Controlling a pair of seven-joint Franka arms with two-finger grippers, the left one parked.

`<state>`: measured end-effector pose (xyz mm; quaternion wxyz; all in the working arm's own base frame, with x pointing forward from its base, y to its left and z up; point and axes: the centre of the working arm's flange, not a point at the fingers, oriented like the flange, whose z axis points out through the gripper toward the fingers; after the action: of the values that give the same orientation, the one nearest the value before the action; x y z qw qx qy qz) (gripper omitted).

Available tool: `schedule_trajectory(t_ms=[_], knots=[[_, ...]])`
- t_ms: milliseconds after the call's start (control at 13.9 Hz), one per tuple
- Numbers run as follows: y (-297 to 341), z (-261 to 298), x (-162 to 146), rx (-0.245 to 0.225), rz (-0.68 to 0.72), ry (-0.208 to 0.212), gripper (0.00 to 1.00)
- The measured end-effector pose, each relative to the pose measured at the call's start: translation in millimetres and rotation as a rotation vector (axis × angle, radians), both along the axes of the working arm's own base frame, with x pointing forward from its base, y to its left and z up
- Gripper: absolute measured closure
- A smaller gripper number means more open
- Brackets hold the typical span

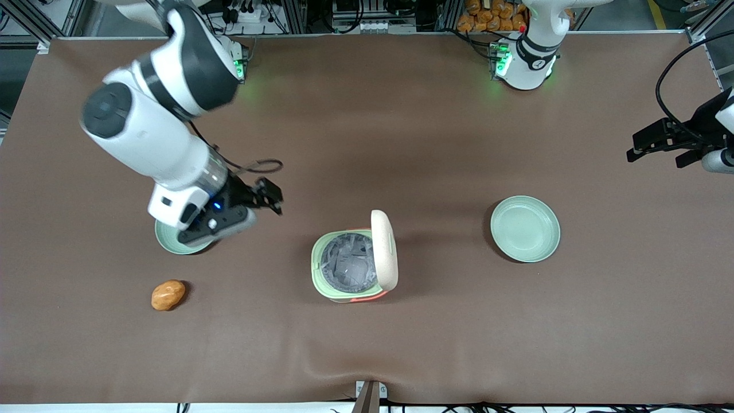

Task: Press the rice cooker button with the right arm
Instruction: 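Lift the right gripper away from the opened rice cooker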

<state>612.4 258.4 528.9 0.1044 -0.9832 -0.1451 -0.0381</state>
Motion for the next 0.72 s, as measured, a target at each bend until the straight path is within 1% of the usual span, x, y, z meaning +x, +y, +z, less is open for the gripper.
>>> schedule_trajectory(t_ms=[216,504,647,719], knots=[[-54,42,-16,-0.016,-0.050,0.047,0.00],[-172,84,-29,-0.034,-0.206,0.109,0.00],[-218,95,-37,-0.056,-0.265,0.117,0.00],[-232,99,-41,-0.082,-0.284,0.111,0.00]])
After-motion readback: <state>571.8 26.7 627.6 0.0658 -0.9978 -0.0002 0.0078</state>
